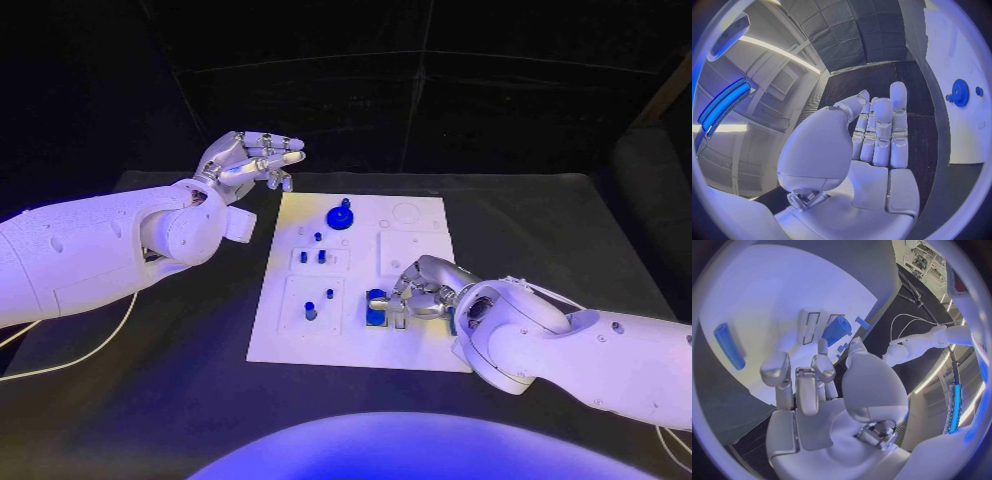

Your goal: Assemble the parts on the task board

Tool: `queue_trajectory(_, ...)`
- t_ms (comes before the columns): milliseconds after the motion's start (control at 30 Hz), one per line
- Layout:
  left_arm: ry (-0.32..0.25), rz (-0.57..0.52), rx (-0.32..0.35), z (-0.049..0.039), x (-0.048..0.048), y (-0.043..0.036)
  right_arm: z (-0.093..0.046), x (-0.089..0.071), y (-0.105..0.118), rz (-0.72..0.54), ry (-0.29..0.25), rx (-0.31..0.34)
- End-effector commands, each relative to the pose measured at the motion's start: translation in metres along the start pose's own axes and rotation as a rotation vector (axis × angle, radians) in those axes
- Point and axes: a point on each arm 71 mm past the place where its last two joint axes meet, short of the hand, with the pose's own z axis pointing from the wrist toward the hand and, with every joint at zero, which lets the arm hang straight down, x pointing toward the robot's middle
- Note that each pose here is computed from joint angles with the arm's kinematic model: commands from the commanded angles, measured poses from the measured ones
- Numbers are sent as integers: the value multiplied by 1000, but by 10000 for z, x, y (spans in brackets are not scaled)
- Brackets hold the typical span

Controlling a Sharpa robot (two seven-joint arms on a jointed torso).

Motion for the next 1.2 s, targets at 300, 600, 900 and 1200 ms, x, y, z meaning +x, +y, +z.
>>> queue_trajectory(300,7,-5,5,9,8,-11,-38,-19,109,-40,-30,-113)
queue_trajectory(600,7,-6,4,3,3,-12,13,-7,73,-68,-15,-81)
queue_trajectory(900,6,-6,3,-1,-3,-11,53,21,78,-152,6,-80)
queue_trajectory(1200,5,-5,2,1,-11,-9,62,-10,65,-181,-32,-77)
